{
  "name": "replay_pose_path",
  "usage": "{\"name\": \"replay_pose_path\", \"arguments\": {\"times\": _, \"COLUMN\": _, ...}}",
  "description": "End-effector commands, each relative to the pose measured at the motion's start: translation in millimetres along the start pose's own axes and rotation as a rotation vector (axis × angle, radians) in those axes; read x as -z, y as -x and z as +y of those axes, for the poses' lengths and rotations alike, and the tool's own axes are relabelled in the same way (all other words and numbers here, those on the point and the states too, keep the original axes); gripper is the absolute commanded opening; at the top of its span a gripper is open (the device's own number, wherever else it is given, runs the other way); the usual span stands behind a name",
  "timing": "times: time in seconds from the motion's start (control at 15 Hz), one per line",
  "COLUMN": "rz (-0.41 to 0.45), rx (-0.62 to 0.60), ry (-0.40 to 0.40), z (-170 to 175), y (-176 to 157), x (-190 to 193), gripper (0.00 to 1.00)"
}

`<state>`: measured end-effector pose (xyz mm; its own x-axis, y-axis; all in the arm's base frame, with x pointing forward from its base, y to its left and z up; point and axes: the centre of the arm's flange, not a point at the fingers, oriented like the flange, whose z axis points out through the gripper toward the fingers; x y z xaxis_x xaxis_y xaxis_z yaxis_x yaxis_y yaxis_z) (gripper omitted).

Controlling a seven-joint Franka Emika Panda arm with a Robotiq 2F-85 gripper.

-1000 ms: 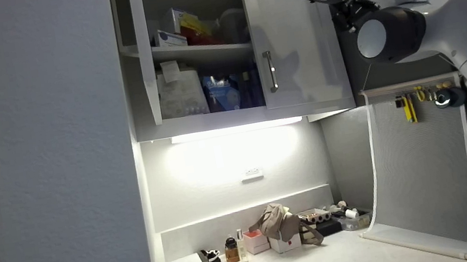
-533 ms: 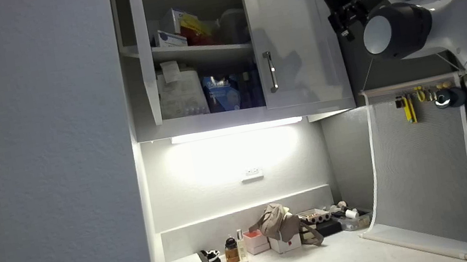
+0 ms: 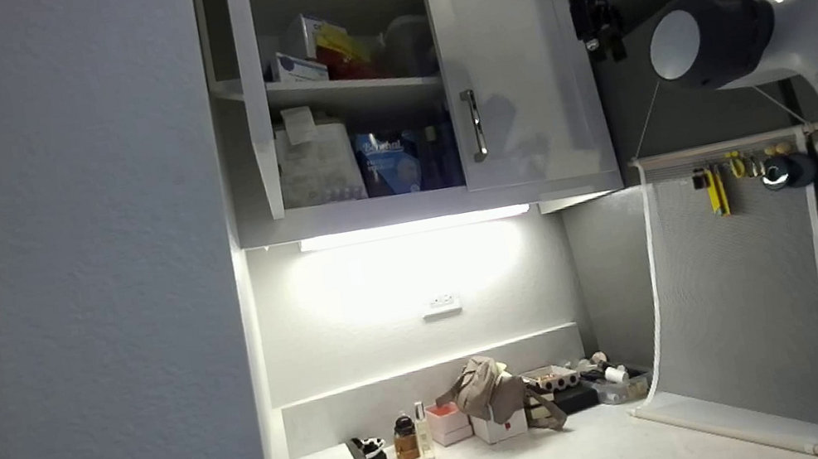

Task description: Close the right cabinet door then hang the white net on the hanger on the side of the fridge

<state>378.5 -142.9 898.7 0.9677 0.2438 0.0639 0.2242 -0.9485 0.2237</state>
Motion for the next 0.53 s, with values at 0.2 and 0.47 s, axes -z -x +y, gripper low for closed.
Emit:
{"name": "replay_pose_path", "arguments": {"times": 0.2, "rz": -0.042, "rx": 0.122, "ry": -0.072, "z": -8, "y": 2, "x": -8, "gripper": 1.0}}
{"name": "replay_pose_path", "arguments": {"times": 0.47, "rz": -0.057, "rx": 0.151, "ry": -0.088, "z": -9, "y": 3, "x": -10, "gripper": 1.0}}
